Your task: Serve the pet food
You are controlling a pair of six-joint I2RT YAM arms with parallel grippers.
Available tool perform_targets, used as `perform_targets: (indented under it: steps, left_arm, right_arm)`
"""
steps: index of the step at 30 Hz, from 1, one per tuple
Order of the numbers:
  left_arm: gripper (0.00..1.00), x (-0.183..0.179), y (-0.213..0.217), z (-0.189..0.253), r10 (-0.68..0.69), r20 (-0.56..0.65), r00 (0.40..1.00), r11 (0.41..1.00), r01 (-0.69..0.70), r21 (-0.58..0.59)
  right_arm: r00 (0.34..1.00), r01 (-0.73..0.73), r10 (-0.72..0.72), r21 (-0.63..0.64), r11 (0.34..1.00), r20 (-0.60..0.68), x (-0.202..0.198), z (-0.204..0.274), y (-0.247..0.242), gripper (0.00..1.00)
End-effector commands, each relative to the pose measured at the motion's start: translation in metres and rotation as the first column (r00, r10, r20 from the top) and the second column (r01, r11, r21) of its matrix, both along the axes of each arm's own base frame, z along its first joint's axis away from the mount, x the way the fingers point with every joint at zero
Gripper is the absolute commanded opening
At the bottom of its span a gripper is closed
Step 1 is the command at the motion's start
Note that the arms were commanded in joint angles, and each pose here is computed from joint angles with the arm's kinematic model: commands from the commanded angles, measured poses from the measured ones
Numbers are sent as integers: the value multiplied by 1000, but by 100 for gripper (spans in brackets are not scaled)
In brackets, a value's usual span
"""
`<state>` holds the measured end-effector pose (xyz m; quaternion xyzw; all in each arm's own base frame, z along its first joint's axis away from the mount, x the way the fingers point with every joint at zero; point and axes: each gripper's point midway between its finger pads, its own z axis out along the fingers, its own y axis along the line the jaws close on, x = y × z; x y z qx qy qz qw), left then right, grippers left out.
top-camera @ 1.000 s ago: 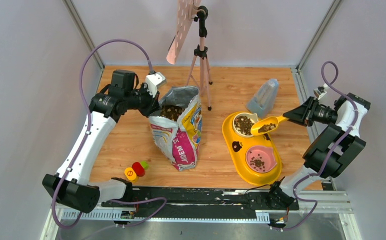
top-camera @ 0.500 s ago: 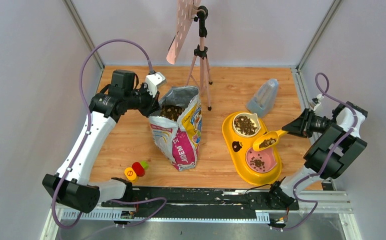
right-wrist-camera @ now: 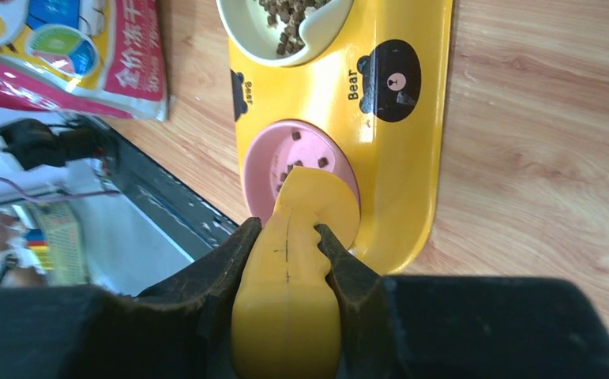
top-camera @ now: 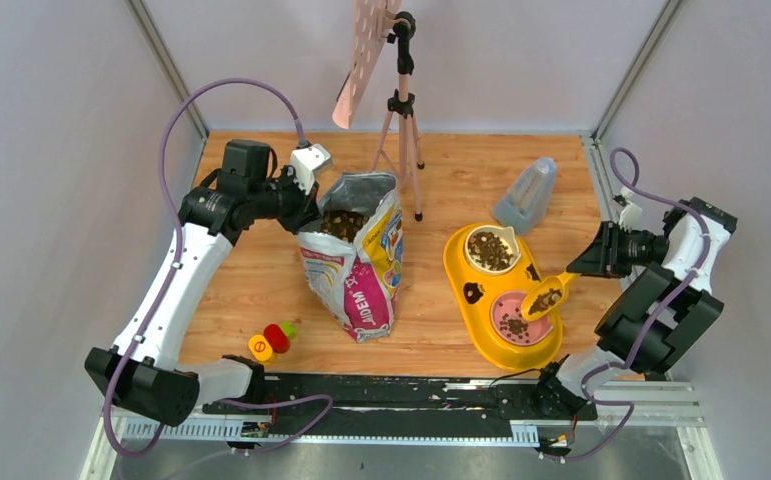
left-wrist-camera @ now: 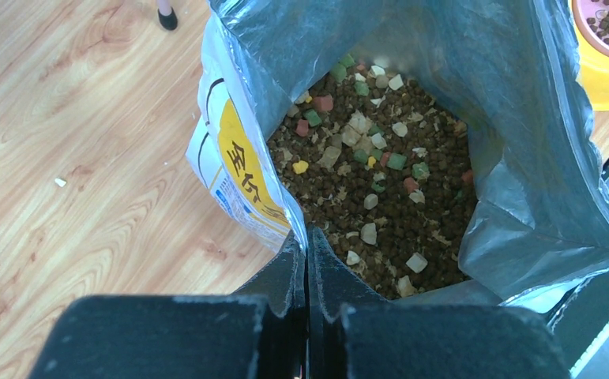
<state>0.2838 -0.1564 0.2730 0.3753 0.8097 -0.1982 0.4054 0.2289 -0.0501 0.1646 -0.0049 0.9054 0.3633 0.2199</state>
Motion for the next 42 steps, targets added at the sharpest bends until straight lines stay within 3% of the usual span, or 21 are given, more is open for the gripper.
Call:
perform_targets:
  steps: [1, 10, 17, 26, 31, 36, 42]
  left_arm:
    - [0, 13, -13, 48, -28, 197, 980, 994, 48, -97]
    - [0, 12, -17, 48, -34, 200, 979, 991, 59, -122]
    - [0, 11, -19, 43, -31, 194, 980, 989, 59, -138]
    - [0, 9, -19, 46, -20, 195, 981, 986, 52, -159]
    - [0, 3, -17, 49, -8, 188, 982, 985, 40, -165]
    - [0, -1, -20, 49, -6, 161, 987, 980, 38, -195]
    - [0, -5, -27, 54, -13, 128, 992, 968, 45, -248]
  right_arm:
    - [986, -97, 125, -231, 968, 109, 0, 17, -5, 0]
    - [921, -206, 350, -546, 812, 173, -1, 29, 32, 0]
    - [887, -188, 403, -622, 760, 225, -5, 53, 47, 0]
    - [848, -309, 482, -534, 787, 219, -36, 55, 86, 0]
    - [842, -239, 451, -545, 804, 296, -17, 82, 91, 0]
    - [804, -146, 385, -478, 866, 453, 10, 150, 107, 0]
    - [680, -160, 325, -300, 940, 657, 21, 249, 152, 0]
